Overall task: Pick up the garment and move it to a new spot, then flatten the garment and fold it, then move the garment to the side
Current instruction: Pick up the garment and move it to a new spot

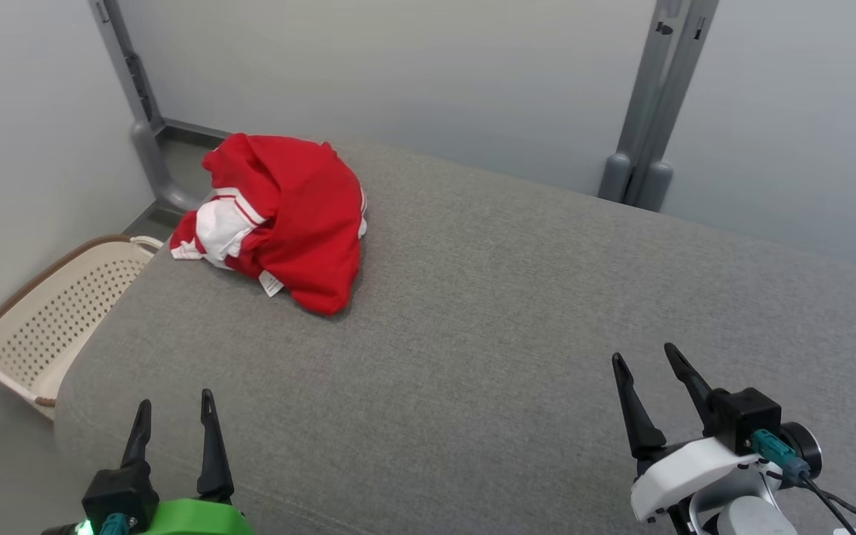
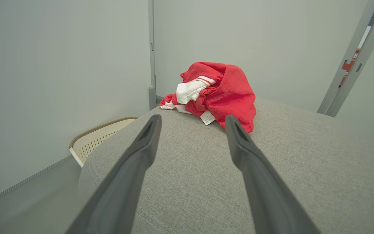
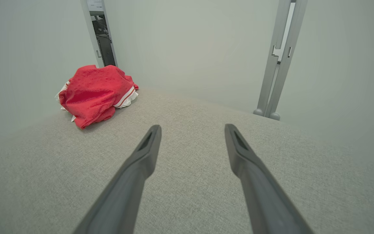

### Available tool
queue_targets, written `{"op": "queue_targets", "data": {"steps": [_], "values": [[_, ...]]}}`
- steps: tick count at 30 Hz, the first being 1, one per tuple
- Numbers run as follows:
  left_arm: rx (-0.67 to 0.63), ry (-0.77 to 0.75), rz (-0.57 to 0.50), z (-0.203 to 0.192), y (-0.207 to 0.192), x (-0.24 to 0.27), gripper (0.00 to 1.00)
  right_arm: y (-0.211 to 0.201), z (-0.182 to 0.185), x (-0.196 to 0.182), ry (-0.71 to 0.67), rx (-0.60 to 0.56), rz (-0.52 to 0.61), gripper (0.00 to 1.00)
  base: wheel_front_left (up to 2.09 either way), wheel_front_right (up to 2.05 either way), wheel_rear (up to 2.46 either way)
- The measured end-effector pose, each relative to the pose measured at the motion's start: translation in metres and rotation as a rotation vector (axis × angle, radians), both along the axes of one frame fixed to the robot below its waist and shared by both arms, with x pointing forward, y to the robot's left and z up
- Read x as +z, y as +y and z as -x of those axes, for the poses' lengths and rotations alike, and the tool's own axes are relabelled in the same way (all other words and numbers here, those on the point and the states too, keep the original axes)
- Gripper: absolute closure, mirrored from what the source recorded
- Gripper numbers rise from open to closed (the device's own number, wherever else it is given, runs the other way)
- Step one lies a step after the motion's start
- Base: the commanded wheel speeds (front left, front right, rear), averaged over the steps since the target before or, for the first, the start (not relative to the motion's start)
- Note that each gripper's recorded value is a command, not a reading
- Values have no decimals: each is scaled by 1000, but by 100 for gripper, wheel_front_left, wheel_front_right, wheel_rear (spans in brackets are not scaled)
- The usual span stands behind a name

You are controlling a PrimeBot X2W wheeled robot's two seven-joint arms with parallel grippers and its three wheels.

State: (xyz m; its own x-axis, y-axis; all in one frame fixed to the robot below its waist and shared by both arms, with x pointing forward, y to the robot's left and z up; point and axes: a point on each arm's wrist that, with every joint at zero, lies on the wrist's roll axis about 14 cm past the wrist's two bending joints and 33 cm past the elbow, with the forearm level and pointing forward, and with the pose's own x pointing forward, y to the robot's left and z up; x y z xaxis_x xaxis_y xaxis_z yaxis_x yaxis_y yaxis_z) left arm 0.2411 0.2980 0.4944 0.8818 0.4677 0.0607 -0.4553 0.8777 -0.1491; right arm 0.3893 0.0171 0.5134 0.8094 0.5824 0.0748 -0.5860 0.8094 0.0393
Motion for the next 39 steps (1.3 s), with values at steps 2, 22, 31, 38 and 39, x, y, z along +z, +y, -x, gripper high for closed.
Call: {"op": "queue_targets", "data": {"steps": [2, 22, 31, 38, 39], "values": [[39, 1, 1, 9, 8, 0, 0, 13, -1, 2, -6, 33, -2, 0, 0, 0, 0], [33, 54, -3, -12, 27, 1, 0, 40, -7, -8, 22, 104, -1, 0, 0, 0, 0], [-57, 135, 98, -79, 41, 21, 0, 33, 5, -6, 5, 103, 15, 0, 0, 0, 0], [-90, 149, 250, -131, 49, 40, 0, 41, 4, 13, -52, 134, 37, 0, 0, 0, 0], [-98, 154, 261, -138, 49, 41, 0, 40, 2, 14, -52, 131, 39, 0, 0, 0, 0]]}}
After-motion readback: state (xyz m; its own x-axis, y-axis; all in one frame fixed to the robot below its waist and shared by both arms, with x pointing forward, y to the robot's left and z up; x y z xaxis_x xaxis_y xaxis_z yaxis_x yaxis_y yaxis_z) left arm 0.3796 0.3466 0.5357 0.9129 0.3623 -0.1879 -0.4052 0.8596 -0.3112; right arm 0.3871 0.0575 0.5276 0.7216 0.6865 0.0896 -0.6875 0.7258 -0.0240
